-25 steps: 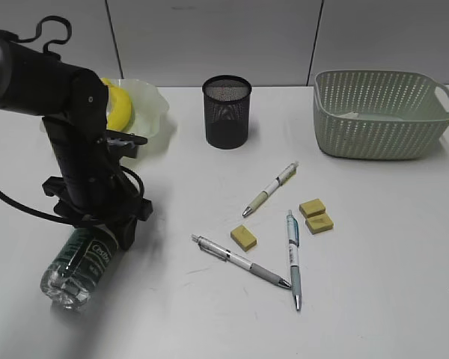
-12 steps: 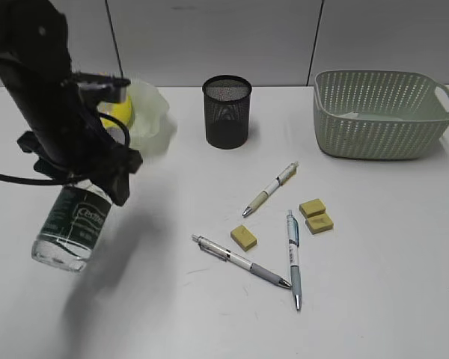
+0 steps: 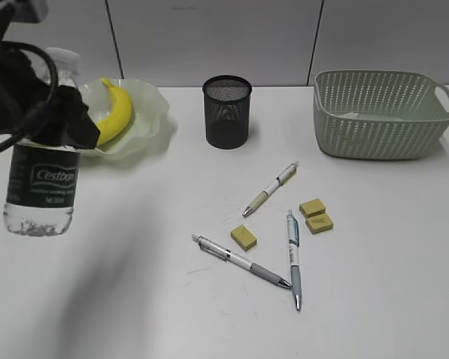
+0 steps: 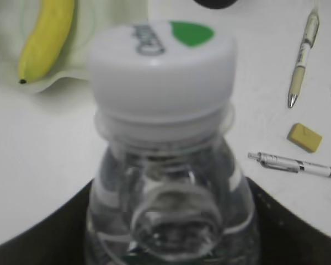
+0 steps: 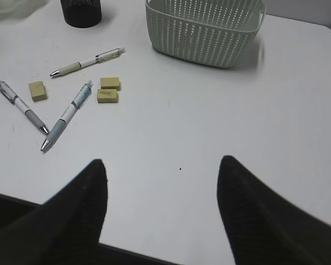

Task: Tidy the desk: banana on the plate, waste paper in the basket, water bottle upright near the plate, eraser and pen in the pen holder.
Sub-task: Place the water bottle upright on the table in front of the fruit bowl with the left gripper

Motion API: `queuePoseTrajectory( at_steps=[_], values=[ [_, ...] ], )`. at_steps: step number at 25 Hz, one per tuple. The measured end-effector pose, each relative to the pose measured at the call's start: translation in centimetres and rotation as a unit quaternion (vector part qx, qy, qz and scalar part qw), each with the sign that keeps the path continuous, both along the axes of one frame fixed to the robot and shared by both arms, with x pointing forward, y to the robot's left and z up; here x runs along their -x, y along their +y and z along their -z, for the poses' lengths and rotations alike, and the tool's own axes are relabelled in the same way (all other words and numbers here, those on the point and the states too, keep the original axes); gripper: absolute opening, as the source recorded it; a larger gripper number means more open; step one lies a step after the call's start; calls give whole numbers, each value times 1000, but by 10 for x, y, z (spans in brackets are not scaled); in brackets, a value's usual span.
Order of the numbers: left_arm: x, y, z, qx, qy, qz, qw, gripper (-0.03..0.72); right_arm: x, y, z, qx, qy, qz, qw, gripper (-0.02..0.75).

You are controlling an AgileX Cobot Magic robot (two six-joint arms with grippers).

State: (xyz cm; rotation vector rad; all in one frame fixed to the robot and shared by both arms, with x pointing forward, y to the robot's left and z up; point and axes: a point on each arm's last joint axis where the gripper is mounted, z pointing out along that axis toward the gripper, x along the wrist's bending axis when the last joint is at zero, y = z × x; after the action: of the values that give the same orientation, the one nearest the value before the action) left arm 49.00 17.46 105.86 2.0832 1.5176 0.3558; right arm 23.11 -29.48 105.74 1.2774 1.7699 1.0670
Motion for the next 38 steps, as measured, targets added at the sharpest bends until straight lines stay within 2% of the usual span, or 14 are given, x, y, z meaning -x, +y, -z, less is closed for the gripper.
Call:
queuePoseTrajectory(
  at_steps=[3,5,7,9,12,20,24,28,32,38],
  values=[
    [21,11,17,31,-63,-2,998,496,0,0,0,0,0,0,1000,498],
    [34,18,30,58,-117,-3,991,496,0,0,0,0,0,0,1000,498],
    [43,23,40,86,-172,-5,981,496,0,0,0,0,0,0,1000,498],
    [48,26,47,117,-234,-9,965,496,0,0,0,0,0,0,1000,498],
    [52,28,58,142,-293,-9,946,496,0,0,0,0,0,0,1000,498],
    [27,17,92,109,-365,22,924,496,0,0,0,0,0,0,1000,498],
    [15,14,117,97,-381,13,919,496,0,0,0,0,0,1,1000,498],
    [7,13,143,86,-382,5,920,496,0,0,0,0,0,1,1000,498],
    [3,14,166,66,-353,-7,933,496,0,0,0,0,0,1,1000,498],
    [1,13,170,66,-358,-8,931,496,0,0,0,0,0,1,1000,498]
  ],
)
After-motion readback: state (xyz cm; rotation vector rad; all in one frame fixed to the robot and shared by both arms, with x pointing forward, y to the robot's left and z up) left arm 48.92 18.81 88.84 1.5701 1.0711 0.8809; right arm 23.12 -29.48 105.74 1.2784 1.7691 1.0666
